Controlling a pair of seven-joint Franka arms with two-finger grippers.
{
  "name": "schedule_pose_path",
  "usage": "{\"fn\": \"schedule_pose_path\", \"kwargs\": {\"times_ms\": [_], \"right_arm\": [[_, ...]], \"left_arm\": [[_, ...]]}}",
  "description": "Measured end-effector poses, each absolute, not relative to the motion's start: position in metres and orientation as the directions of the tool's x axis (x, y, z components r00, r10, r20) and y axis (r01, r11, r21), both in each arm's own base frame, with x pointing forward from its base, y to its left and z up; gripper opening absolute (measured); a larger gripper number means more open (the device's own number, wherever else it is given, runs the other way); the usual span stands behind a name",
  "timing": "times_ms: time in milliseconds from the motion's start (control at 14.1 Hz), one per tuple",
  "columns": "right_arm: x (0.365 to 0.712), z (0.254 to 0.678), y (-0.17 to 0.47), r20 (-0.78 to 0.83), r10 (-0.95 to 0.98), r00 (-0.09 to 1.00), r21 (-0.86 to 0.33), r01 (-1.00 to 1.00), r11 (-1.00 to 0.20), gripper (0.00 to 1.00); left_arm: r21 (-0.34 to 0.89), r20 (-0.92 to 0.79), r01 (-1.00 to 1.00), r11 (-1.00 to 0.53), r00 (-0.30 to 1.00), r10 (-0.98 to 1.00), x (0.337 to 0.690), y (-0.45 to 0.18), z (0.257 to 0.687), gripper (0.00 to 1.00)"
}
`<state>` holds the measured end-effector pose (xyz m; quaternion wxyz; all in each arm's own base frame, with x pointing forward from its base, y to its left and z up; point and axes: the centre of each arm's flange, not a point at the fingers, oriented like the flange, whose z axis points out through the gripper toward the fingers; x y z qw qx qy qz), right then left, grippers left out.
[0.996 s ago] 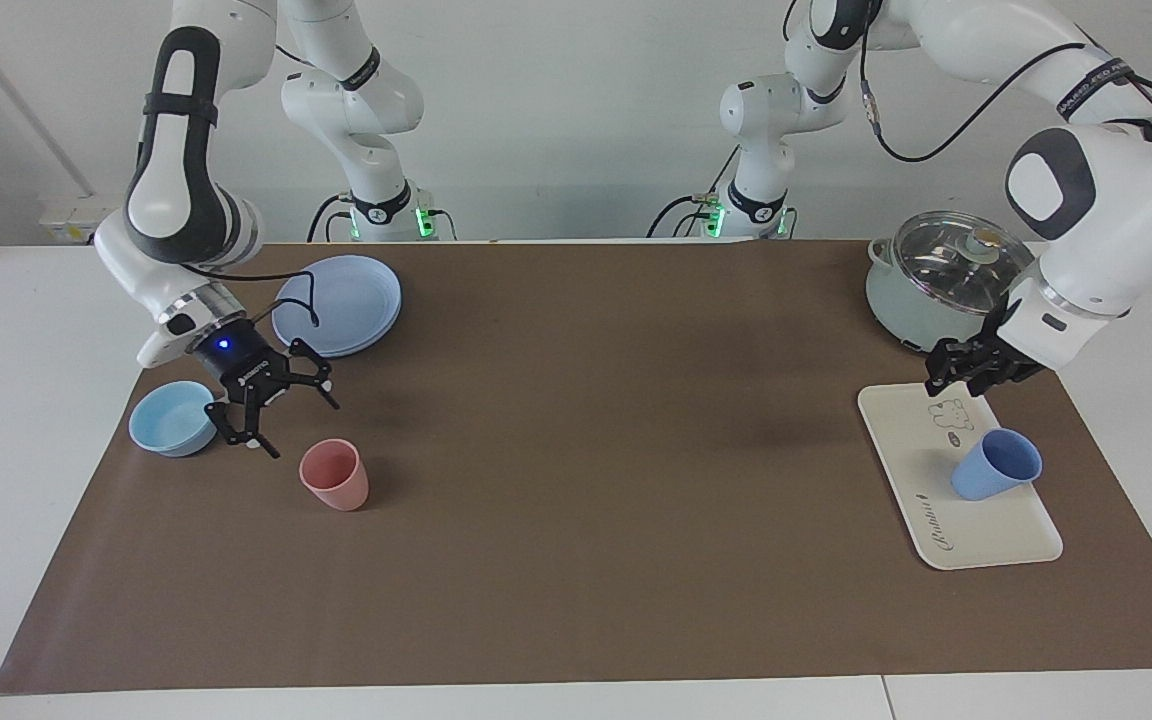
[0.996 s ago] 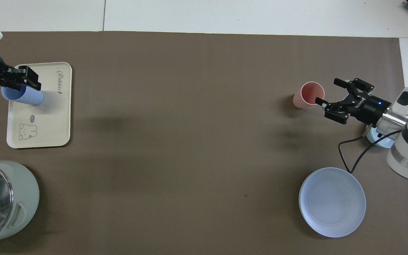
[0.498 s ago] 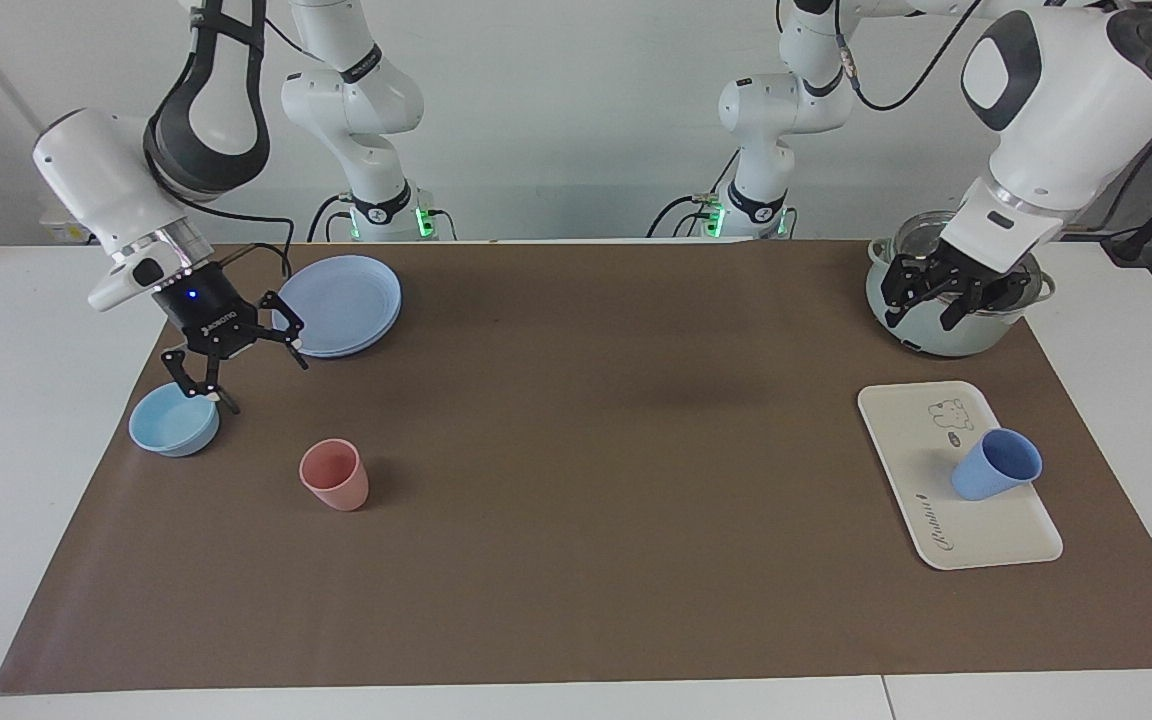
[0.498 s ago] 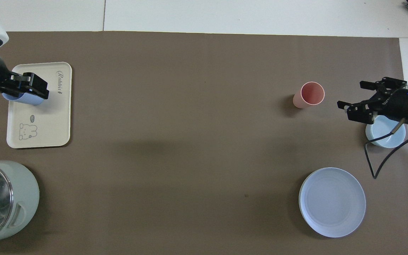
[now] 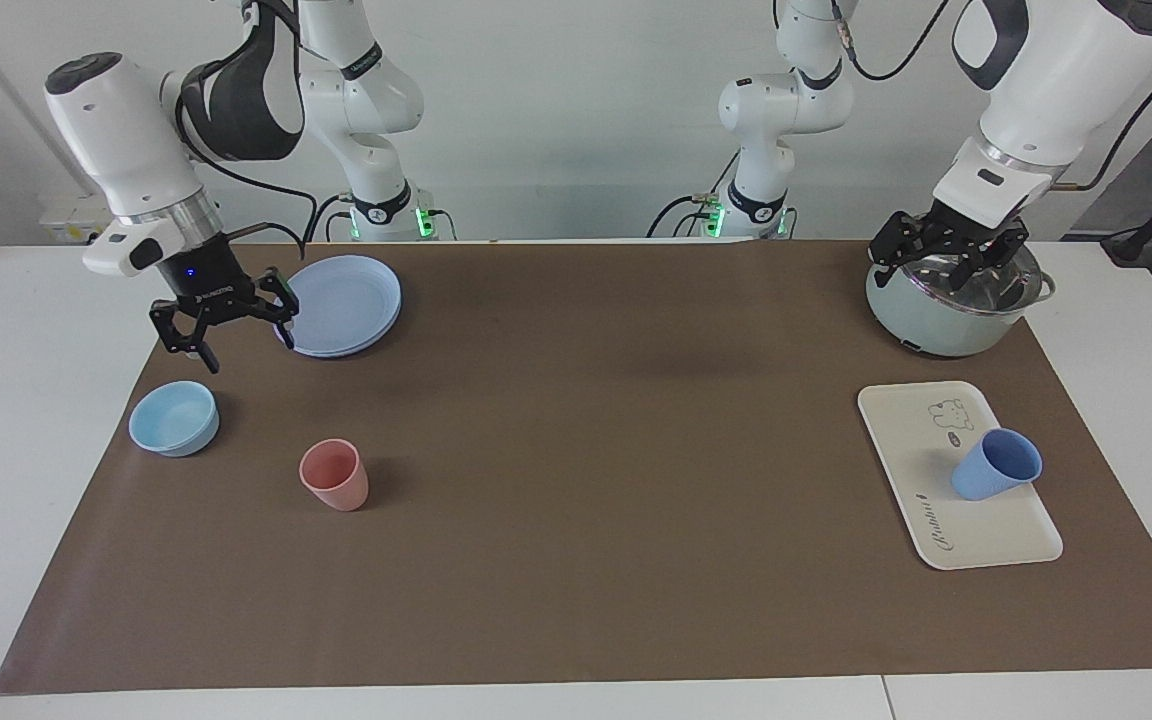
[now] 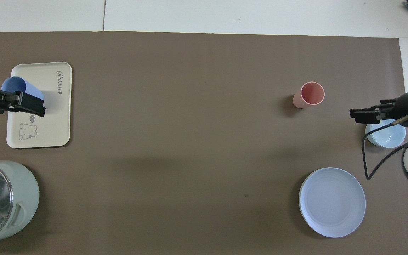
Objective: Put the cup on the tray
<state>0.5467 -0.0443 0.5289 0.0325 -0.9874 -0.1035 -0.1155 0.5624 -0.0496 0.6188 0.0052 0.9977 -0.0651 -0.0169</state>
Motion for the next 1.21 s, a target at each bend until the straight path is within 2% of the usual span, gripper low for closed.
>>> {"fn": "schedule_pose_path", "kwargs": {"times_ms": [213, 427, 711, 924, 1209], "right_arm": [[0.540, 0.551, -0.044, 0.117, 0.017, 0.993, -0.010, 0.018, -1.000, 1.00], [0.530, 0.592, -0.046, 0.034, -0.017, 0.999, 0.062, -0.019, -0.998, 1.00], [0.518, 0.644, -0.044, 0.000, -0.034, 0.999, 0.055, -0.034, -0.998, 1.00], [0.522, 0.642, -0.041, -0.011, -0.063, 0.998, 0.021, -0.063, -0.998, 1.00], [0.526, 0.636, -0.039, -0.022, -0.058, 0.998, 0.032, -0.058, -0.998, 1.00]], "left_arm": [[0.000, -0.035, -0.142, -0.990, 0.989, -0.142, 0.561, -0.055, 0.618, 1.00], [-0.025, -0.034, -0.146, -0.989, 0.989, -0.145, 0.561, -0.055, 0.619, 1.00], [-0.029, -0.036, -0.143, -0.989, 0.989, -0.142, 0.561, -0.053, 0.619, 1.00], [-0.030, -0.039, -0.139, -0.990, 0.990, -0.138, 0.561, -0.051, 0.617, 1.00], [-0.030, -0.039, -0.122, -0.992, 0.992, -0.121, 0.562, -0.040, 0.617, 1.00]]}}
